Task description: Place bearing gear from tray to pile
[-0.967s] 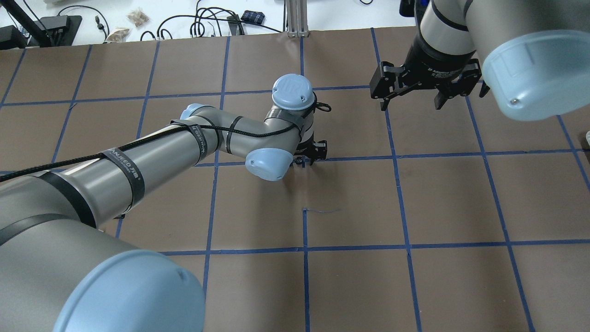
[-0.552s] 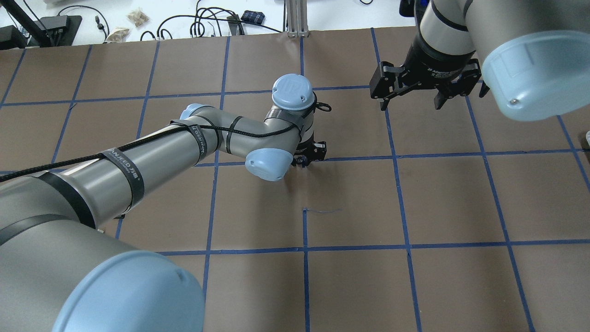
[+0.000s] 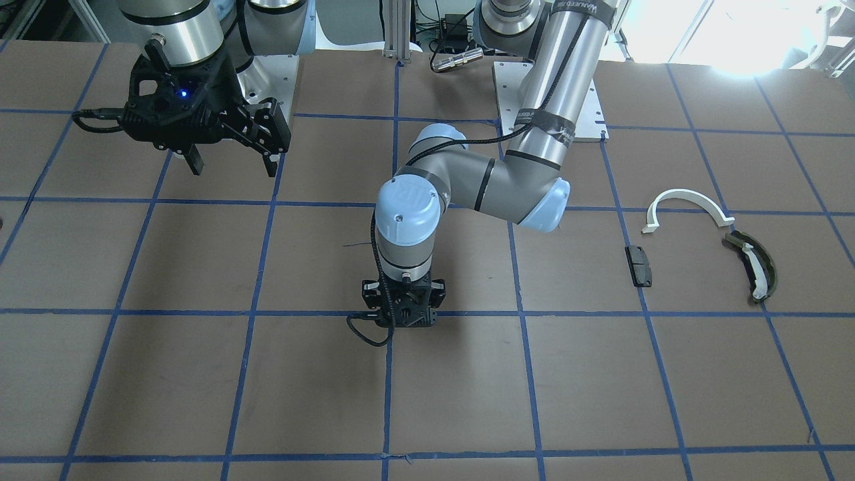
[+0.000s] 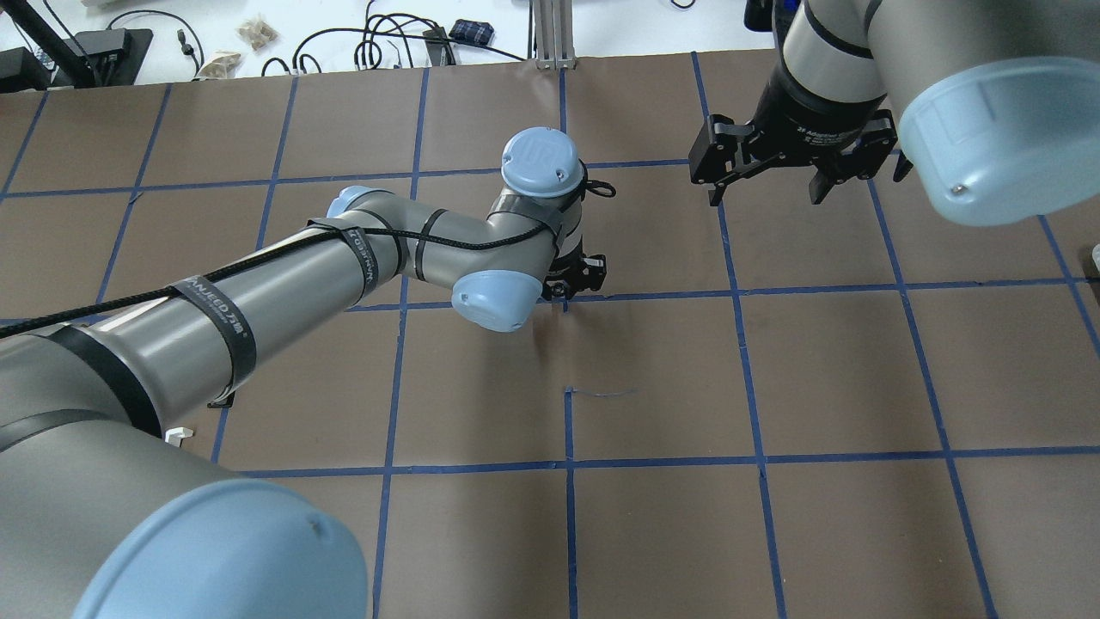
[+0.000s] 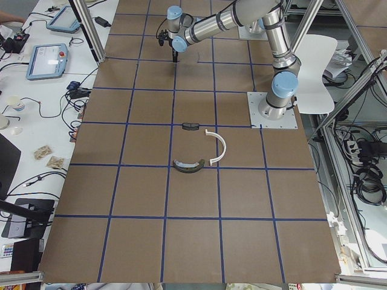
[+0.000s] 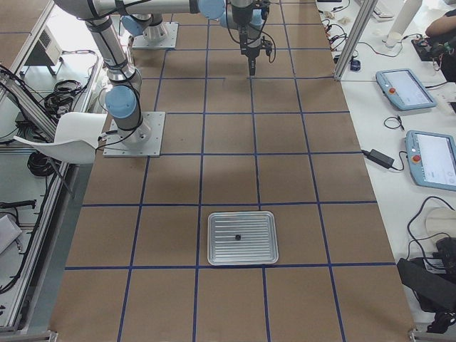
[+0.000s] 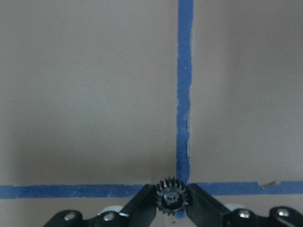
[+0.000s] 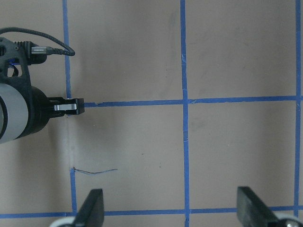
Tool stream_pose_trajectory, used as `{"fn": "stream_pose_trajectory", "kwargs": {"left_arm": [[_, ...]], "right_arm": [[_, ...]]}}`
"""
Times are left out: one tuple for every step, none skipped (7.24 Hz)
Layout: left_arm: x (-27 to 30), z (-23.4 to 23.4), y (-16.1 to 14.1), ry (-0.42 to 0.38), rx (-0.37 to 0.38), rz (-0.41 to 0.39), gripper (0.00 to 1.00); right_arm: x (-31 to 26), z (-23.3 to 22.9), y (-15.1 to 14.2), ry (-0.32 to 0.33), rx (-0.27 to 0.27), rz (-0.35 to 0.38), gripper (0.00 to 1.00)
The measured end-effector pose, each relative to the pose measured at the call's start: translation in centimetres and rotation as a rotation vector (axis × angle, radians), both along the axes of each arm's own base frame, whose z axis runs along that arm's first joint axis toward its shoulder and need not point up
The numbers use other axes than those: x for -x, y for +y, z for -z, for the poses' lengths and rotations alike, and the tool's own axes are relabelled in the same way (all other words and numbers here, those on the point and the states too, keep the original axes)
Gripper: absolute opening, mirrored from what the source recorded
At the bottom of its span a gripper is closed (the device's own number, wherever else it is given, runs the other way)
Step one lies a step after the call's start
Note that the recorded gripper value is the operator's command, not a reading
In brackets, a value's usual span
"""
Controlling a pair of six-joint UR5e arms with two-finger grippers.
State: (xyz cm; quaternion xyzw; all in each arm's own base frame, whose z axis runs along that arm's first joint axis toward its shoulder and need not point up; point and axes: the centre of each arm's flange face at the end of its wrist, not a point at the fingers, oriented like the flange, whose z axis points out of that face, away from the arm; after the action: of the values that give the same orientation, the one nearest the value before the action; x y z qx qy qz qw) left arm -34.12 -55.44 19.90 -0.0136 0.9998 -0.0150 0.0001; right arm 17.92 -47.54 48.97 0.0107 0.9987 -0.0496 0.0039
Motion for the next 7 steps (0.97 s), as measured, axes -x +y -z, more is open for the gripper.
{"fn": "stream_pose_trajectory", "kwargs": {"left_arm": [[-4.1, -1.8, -1.0, -0.024, -0.026, -0.001, 0.0], [-9.6, -4.0, -2.2, -0.037, -0.047, 0.025, 0.0], [-14.9, -6.0, -2.7, -0.042, -0.062, 0.057, 0.0], [-19.3, -7.7, -2.2, -0.047, -0.071, 0.082, 0.0], [-23.7, -9.0, -1.2, -0.07, -0.077, 0.096, 0.0], [-28.8, -9.5, 0.4, -0.098, -0.094, 0.095, 0.0], [-33.9, -8.9, 2.6, -0.103, -0.111, 0.089, 0.0]], "right_arm": [[0.0, 0.0, 0.0, 0.0, 0.001, 0.0, 1.0], [0.1, -0.1, -0.1, 0.003, 0.002, -0.002, 1.0], [1.0, -0.1, -0.6, 0.018, 0.005, -0.018, 1.0], [3.4, -0.4, -1.4, 0.042, 0.011, -0.033, 1.0], [7.4, -0.9, -2.4, 0.064, 0.016, -0.041, 1.0], [13.3, -1.4, -3.4, 0.083, 0.017, -0.046, 1.0], [20.4, -1.5, -3.5, 0.095, -0.003, -0.014, 1.0]]}}
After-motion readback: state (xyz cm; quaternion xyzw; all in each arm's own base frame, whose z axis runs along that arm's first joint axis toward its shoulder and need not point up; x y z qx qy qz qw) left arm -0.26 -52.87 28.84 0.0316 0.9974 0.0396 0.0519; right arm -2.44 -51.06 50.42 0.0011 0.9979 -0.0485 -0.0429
